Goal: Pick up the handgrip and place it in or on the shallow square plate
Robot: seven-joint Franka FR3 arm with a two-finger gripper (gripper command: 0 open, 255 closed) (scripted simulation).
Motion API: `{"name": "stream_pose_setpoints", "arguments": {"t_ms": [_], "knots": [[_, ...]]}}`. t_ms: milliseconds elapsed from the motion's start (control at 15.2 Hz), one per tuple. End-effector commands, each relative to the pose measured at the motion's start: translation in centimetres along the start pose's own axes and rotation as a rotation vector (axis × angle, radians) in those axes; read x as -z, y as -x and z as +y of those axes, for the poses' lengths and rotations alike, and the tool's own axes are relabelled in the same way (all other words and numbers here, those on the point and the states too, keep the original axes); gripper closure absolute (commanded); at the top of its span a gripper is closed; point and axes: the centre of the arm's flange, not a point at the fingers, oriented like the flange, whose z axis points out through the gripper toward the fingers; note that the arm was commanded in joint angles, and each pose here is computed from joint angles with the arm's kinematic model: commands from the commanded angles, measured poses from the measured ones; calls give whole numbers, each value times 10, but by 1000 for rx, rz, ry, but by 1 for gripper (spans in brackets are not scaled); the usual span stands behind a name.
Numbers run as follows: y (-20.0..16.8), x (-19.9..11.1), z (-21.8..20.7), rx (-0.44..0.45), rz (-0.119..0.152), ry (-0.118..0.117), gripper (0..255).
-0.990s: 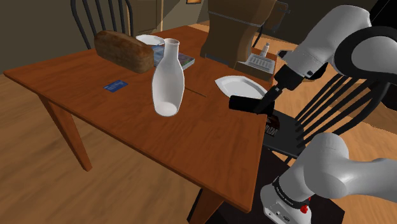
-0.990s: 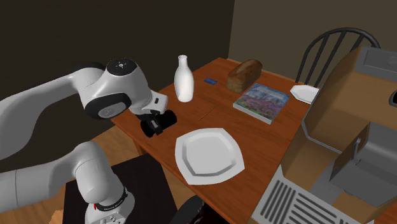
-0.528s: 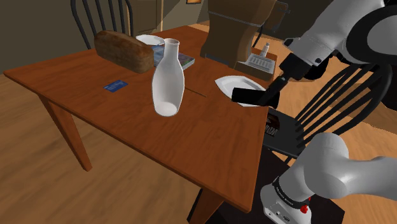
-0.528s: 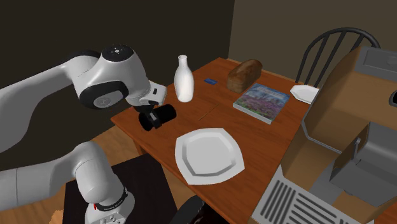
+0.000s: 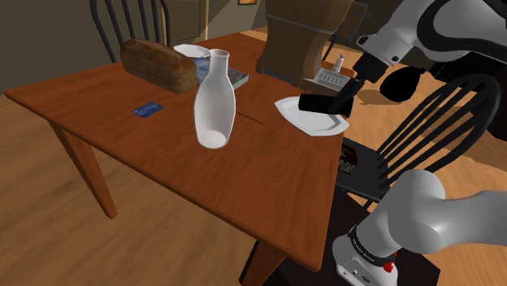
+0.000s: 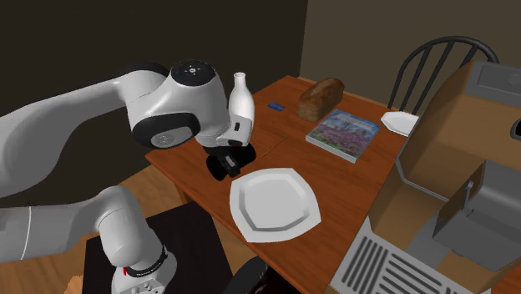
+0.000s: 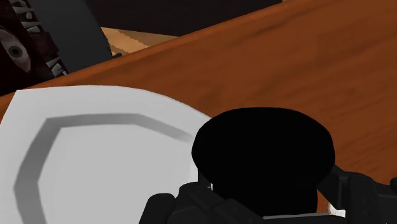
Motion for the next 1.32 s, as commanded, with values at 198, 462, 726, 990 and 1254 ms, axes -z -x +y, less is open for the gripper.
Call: {"name": "stream_pose_setpoints", "arguments": {"t_ms": [198,462,726,990,1254], "knots": [[-28,9,59,1,0,1,255],[-52,18,105,1,0,1,255],[-60,11,127,1,0,1,255],[-55,-9,132,1,0,1,255],[-51,-29,137,1,0,1,255]]}}
